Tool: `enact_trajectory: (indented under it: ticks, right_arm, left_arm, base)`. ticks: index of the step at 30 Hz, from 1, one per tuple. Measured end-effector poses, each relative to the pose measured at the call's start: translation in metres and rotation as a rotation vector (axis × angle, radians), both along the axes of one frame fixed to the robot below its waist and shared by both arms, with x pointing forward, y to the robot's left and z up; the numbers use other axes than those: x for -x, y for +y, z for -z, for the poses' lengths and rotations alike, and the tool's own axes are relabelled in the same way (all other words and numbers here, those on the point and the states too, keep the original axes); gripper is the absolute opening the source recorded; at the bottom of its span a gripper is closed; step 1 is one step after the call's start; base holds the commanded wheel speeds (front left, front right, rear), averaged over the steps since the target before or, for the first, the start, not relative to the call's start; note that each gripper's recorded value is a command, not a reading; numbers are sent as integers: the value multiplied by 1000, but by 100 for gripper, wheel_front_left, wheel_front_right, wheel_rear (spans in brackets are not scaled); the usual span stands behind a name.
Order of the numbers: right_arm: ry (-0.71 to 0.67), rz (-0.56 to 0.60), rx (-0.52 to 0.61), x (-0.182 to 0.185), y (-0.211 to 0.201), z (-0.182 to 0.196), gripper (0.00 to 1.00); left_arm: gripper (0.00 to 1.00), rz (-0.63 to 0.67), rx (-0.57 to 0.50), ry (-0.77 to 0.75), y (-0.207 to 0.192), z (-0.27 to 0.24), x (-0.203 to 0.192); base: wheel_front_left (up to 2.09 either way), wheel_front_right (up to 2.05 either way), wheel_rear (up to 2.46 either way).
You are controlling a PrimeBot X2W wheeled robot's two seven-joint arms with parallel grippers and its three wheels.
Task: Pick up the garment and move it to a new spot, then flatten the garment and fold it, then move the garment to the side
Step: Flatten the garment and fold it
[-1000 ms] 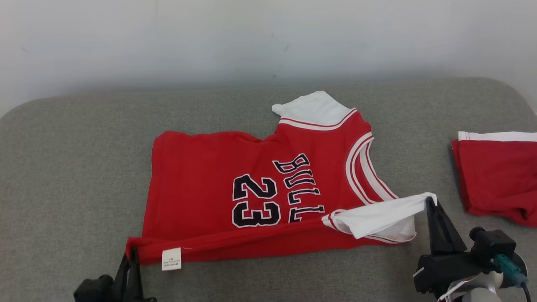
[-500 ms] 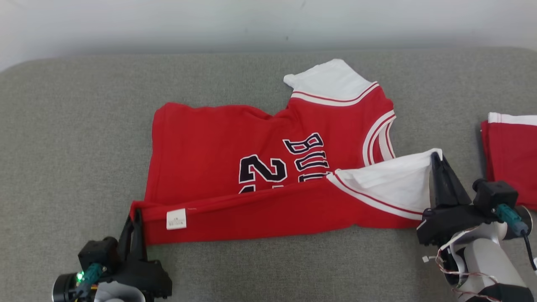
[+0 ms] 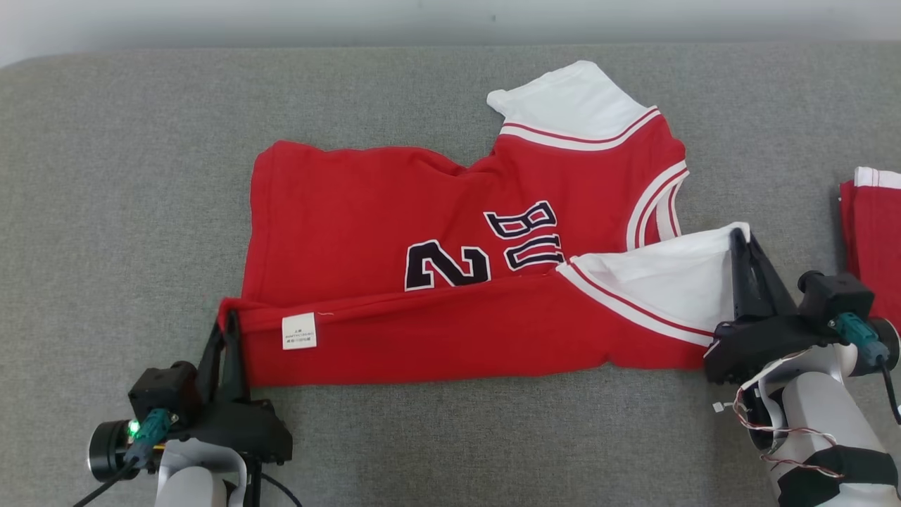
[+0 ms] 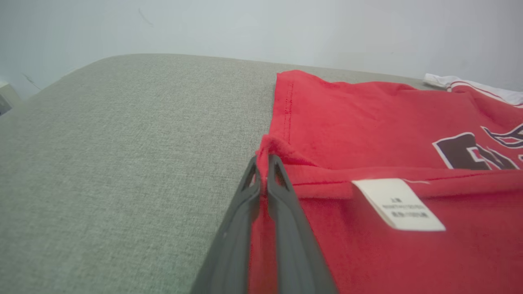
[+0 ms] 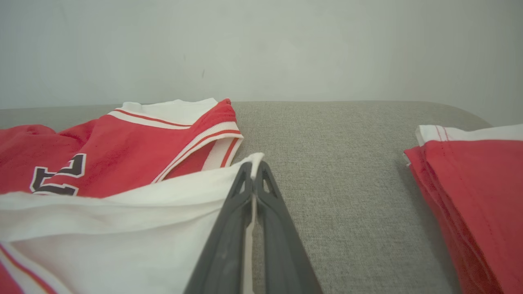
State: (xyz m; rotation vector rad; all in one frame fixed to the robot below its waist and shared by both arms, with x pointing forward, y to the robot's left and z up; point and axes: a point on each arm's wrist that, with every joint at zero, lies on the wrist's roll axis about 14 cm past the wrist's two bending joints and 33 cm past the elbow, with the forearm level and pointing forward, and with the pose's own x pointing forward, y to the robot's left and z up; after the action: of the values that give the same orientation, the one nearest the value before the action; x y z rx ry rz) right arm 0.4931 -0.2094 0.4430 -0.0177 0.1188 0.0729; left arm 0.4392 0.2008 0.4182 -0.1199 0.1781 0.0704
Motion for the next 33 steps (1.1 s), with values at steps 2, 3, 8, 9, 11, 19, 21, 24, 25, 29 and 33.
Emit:
enact_trajectory:
  ticks: [2,3,8,9,11,19,21,24,25,29,33]
  right_arm:
    - [-4,10,-5,-2,-2,-1,100]
    - [-9,12,-7,-3,-2,-2,100]
    - [-39,30,-18,1,-6,-10,100]
    - [-32,35,-19,5,-8,-7,100]
    - [-11,38,-22,17,-9,1,100]
    - [63,70,-57,57,-13,26,100]
    - [75,77,-64,62,-13,29,100]
    - [106,77,-76,71,-10,39,100]
    - [118,76,-76,74,-9,42,100]
    - [155,56,-87,78,0,53,100]
    - [198,22,-90,78,11,66,42]
  left_arm:
    - [100,-4,1,-15,0,-4,-3]
    - [100,-4,3,-22,-1,-6,-4]
    - [100,-15,10,-50,-2,-14,-1]
    - [100,-19,10,-46,-2,-13,2]
    - [100,-17,16,-35,-4,-9,9]
    - [100,-24,29,6,-9,3,27]
    - [100,-19,29,11,-10,5,28]
    - [100,-14,30,8,-12,3,28]
    - [100,-13,30,8,-13,3,28]
    - [100,-10,30,11,-13,4,29]
    - [100,-15,30,14,-12,5,30]
  base:
    - [0,0,0]
    - [0,0,0]
    - [0,0,0]
    - [0,0,0]
    - [0,0,0]
    - [0,0,0]
    - [0,0,0]
    - [0,0,0]
    - [0,0,0]
    - [0,0,0]
    - [0,0,0]
